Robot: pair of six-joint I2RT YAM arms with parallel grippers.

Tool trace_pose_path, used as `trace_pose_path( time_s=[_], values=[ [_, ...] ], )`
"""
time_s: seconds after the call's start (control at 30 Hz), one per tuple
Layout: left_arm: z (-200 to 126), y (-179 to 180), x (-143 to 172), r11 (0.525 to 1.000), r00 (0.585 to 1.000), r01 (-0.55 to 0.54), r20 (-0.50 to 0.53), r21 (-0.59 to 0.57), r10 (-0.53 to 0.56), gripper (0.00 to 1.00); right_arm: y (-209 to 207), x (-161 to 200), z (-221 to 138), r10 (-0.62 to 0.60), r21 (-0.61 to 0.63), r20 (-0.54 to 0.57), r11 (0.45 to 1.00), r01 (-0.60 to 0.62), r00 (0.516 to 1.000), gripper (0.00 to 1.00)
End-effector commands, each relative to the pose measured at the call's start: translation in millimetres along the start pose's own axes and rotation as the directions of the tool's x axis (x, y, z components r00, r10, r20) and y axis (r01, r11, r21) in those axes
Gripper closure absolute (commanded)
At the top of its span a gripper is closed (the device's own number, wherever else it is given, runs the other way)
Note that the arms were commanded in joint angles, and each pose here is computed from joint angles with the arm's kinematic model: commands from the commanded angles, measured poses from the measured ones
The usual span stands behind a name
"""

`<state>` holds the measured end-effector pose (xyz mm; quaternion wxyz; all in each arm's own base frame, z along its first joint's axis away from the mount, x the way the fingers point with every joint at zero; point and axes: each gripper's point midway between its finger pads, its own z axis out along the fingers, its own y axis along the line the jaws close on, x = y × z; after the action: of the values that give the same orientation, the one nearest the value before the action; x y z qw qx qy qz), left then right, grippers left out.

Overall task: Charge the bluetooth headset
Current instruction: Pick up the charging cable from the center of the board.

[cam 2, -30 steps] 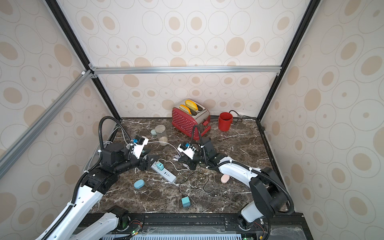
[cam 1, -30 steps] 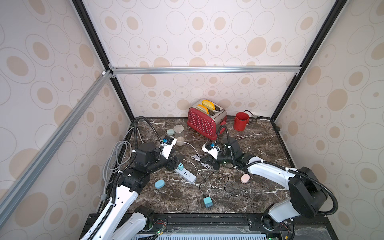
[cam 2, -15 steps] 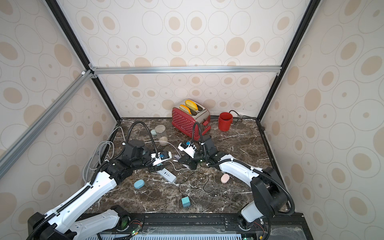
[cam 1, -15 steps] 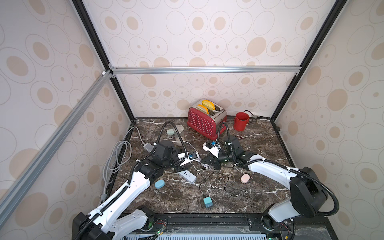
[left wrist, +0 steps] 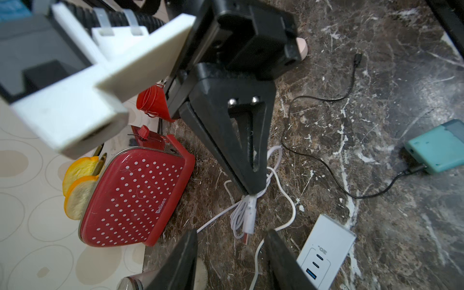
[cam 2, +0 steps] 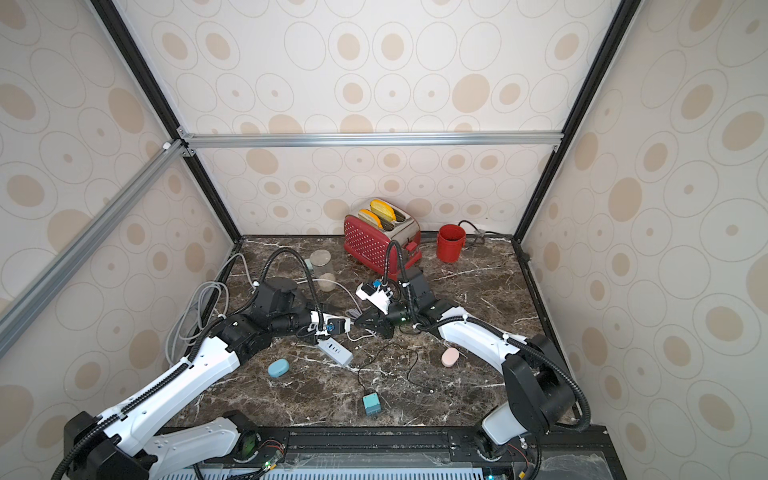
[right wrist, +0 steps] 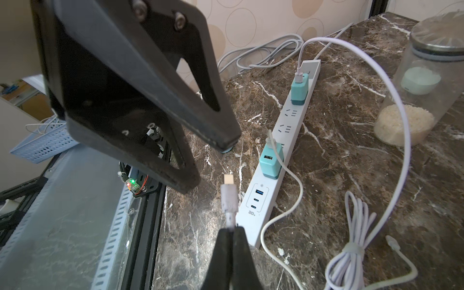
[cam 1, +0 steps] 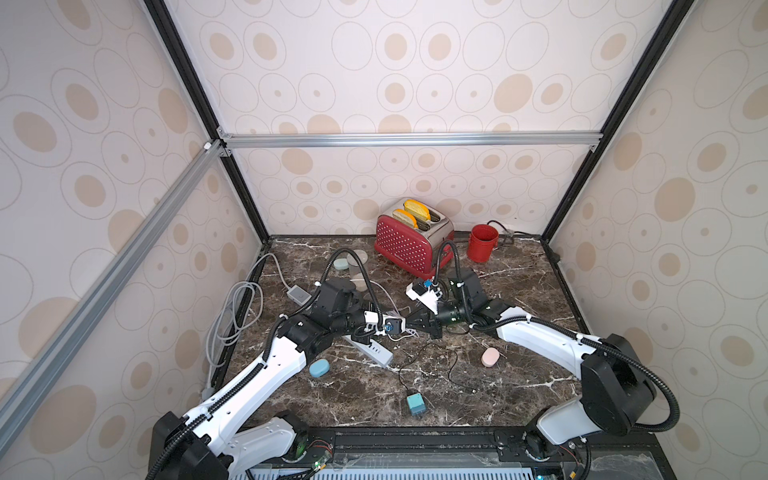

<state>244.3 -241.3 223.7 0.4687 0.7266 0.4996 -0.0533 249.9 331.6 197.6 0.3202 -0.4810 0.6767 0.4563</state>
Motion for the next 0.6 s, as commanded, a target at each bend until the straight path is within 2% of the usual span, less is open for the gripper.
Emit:
trace_pose_path(
  time_s=[0.0, 0.23, 0.57],
  values=[
    [-5, 1, -16, 0.997, 0.996, -0.077, 0.052, 0.027, 0.076, 0.54, 3, -17, -4, -0.022, -0.028, 0.037, 0.999, 0.023, 0.999, 1.00],
    [6, 4, -16, 0.992, 0.993, -0.111, 0.049, 0.052, 0.109, 0.53, 8, -19, -3, -0.008, -0.064, 0.059, 0.998, 0.011, 0.998, 1.00],
    [7, 5, -17, 0.989, 0.991, -0.126, 0.045, 0.074, 0.122, 0.66, 9, -22, -3, 0.005, -0.078, 0.073, 0.997, 0.001, 0.997, 1.00]
  ],
)
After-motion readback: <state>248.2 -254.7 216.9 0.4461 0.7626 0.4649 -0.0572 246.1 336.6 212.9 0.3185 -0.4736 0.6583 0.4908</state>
